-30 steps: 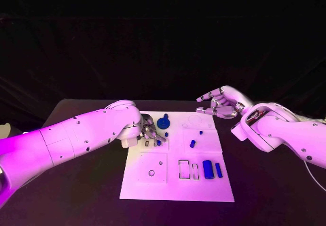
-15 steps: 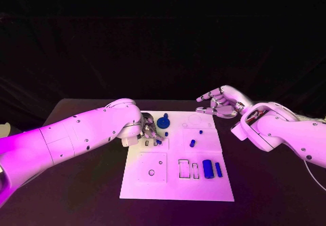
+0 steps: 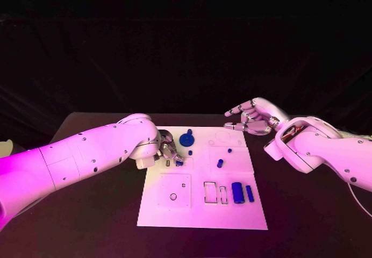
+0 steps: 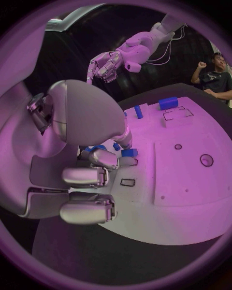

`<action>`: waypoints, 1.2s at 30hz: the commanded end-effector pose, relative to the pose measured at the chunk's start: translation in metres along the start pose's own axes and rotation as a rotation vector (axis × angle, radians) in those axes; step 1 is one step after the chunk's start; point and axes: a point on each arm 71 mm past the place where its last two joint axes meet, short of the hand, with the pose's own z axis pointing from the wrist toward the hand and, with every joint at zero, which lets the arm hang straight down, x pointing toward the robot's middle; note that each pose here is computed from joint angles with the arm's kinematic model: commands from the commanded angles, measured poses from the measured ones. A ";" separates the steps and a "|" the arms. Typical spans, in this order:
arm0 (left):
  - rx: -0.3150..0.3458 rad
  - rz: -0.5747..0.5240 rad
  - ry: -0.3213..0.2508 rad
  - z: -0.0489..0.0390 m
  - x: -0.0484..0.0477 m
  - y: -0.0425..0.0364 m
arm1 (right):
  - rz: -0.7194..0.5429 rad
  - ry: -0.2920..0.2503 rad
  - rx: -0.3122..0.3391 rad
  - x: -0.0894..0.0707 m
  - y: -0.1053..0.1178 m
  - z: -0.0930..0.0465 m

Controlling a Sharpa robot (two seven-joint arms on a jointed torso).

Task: Assemble the parts on the task board

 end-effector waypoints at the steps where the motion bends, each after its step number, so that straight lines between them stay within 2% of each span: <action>1: 0.025 -0.043 -0.007 -0.0025 0.0015 -0.0003 | -0.007 0.013 -0.003 0.001 0.000 0.000; 9: 0.023 -0.042 -0.061 -0.0052 0.0009 0.0067 | -0.007 0.014 -0.002 0.002 0.000 0.000; 18: 0.012 0.003 -0.151 -0.0047 0.0033 0.0064 | -0.006 0.015 -0.002 0.002 -0.001 0.000; 26: 0.006 0.046 -0.156 -0.0046 0.0064 0.0055 | -0.006 0.018 -0.001 0.002 -0.001 0.000; 36: -0.009 0.105 -0.112 -0.0031 0.0122 0.0061 | -0.006 0.029 -0.001 0.003 -0.002 0.000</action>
